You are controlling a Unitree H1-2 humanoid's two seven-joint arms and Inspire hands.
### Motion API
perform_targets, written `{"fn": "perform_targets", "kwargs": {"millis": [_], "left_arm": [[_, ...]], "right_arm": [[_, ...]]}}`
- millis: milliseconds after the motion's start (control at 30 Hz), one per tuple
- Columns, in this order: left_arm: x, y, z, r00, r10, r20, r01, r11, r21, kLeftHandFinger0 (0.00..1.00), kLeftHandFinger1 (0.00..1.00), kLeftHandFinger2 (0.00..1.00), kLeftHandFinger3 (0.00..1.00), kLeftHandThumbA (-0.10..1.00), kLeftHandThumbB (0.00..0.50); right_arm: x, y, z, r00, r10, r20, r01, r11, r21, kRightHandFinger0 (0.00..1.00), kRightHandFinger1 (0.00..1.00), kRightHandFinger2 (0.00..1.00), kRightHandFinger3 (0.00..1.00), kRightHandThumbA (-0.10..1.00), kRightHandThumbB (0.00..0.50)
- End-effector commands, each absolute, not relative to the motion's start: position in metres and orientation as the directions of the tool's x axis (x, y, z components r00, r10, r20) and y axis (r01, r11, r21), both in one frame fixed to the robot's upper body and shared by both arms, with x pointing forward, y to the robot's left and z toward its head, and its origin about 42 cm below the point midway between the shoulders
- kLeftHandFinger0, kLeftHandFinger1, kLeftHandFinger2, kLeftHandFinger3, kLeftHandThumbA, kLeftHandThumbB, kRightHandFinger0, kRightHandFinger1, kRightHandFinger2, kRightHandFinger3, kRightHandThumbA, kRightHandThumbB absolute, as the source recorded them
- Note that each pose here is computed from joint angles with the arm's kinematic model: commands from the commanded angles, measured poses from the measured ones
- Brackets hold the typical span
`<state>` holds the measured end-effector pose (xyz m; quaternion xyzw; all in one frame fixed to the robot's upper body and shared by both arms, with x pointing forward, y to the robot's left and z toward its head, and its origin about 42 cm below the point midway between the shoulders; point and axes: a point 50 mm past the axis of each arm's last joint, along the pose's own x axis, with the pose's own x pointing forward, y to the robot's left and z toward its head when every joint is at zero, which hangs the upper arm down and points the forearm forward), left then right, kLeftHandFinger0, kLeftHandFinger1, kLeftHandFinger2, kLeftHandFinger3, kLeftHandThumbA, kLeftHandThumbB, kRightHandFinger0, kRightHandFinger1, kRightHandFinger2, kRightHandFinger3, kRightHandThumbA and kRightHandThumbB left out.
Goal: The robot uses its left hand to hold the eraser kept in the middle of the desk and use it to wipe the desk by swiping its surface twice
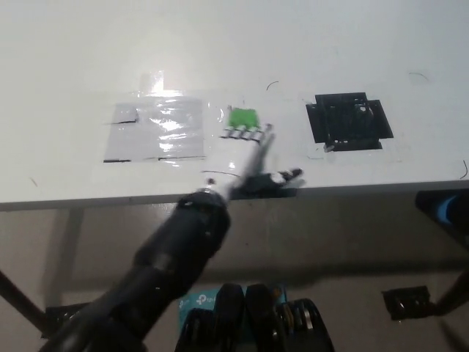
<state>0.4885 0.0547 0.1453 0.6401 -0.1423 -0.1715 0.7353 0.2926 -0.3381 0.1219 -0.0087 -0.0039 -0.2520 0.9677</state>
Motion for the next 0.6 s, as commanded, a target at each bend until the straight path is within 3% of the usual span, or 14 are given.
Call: {"fn": "perform_targets", "kwargs": {"millis": [0,33,233,267,567], "left_arm": [[0.447,0.034,0.081,0.827,-0.475,-0.303,0.308,-0.068,0.949,1.0,1.0,1.0,1.0,1.0,0.433],[0.44,0.019,0.078,0.803,-0.498,-0.328,0.313,-0.115,0.943,1.0,1.0,1.0,1.0,1.0,0.425],[0.427,-0.008,0.075,0.765,-0.556,-0.324,0.29,-0.152,0.945,1.0,1.0,1.0,1.0,1.0,0.458],[0.426,-0.014,0.077,0.756,-0.567,-0.327,0.291,-0.157,0.944,1.0,1.0,1.0,1.0,1.0,0.462],[0.425,-0.031,0.088,0.737,-0.596,-0.319,0.285,-0.155,0.946,1.0,1.0,1.0,1.0,1.0,0.416]], "right_arm": [[0.3,-0.334,0.142,0.838,-0.531,0.125,0.532,0.846,0.023,1.0,1.0,1.0,1.0,1.0,0.09],[0.3,-0.335,0.142,0.804,-0.576,0.145,0.58,0.814,0.019,1.0,1.0,1.0,1.0,1.0,0.066],[0.298,-0.337,0.142,0.783,-0.602,0.156,0.606,0.795,0.027,1.0,1.0,1.0,1.0,1.0,0.092],[0.297,-0.338,0.142,0.775,-0.613,0.152,0.62,0.785,0.003,1.0,1.0,1.0,1.0,1.0,0.057],[0.292,-0.335,0.136,0.779,-0.61,0.143,0.615,0.788,0.013,1.0,1.0,1.0,1.0,1.0,0.095]]}}
